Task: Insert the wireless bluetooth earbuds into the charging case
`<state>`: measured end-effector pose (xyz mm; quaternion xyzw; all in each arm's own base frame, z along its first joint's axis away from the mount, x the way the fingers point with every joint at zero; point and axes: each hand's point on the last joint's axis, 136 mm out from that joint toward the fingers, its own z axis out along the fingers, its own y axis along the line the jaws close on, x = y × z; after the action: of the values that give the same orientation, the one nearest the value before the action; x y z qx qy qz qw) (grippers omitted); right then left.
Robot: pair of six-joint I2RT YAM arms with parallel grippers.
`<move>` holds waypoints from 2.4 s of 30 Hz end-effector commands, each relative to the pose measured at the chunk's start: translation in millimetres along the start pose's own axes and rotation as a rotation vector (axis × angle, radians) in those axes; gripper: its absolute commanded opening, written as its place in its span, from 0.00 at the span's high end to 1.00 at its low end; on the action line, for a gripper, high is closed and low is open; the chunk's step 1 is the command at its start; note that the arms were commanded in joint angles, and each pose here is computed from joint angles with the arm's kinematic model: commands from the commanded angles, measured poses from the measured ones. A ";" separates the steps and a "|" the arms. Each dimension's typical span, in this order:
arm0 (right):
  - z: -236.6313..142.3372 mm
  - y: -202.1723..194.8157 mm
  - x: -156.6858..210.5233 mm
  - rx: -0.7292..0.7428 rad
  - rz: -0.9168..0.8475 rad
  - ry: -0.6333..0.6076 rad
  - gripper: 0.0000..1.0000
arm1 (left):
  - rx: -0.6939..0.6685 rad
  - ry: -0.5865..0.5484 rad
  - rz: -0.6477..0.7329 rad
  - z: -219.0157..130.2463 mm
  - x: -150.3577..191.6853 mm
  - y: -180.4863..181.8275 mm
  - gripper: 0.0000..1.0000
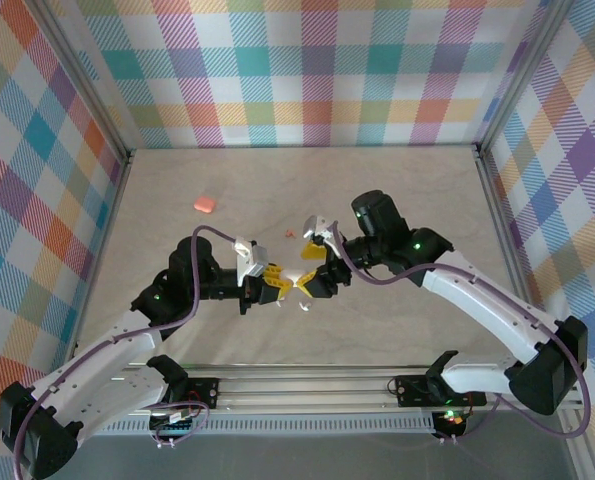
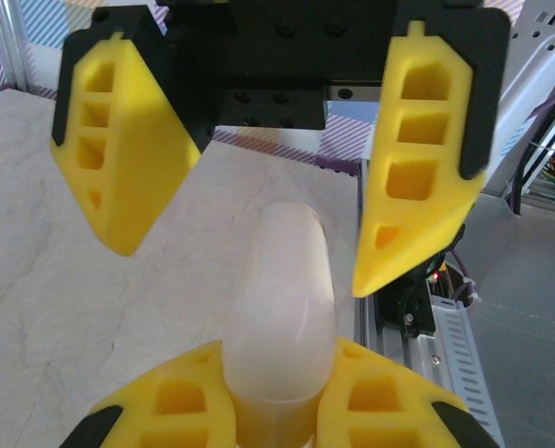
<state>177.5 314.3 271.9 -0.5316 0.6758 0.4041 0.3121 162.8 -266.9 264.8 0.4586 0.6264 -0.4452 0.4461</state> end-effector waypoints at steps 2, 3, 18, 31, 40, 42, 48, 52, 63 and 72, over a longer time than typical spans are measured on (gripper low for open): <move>-0.1 -12.3 -2.3 0.070 -0.006 0.032 0.24 | 0.038 -0.044 0.039 -2.7 -8.5 -10.4 1.00; -0.7 -16.0 -2.4 0.091 -0.001 0.035 0.24 | 0.037 -0.044 0.039 -3.0 -7.9 -10.6 1.00; -6.9 -43.5 -12.0 0.204 0.075 0.032 0.24 | 0.031 -0.062 0.042 -9.0 -5.4 -15.5 1.00; -5.1 -46.2 -19.1 0.179 0.150 0.007 0.24 | -0.030 -0.034 0.002 -9.7 -1.5 -5.6 1.00; -10.0 -26.6 -31.4 0.093 0.215 -0.069 0.24 | -0.147 -0.009 -0.069 -11.2 9.9 14.5 1.00; -10.9 -24.9 -31.5 0.089 0.230 -0.077 0.24 | -0.167 -0.002 -0.087 -11.4 13.3 18.1 1.00; -15.0 -30.1 -26.4 0.139 0.295 -0.084 0.24 | -0.237 0.021 -0.131 -13.5 22.7 30.8 1.00; -19.9 -52.9 -11.3 0.241 0.479 -0.076 0.25 | -0.297 0.047 -0.152 -18.3 31.5 39.8 1.00; -6.7 -97.0 82.3 0.435 0.962 0.046 0.41 | -0.334 0.073 -0.158 -30.9 40.8 35.7 1.00; 57.0 -77.7 151.6 0.457 1.178 0.186 0.59 | -0.379 0.087 -0.152 -45.9 49.5 30.7 1.00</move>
<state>222.6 279.4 118.2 -0.0870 0.9438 0.3021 0.1022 178.3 -215.2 229.0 0.3399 0.7421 -0.3449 0.4636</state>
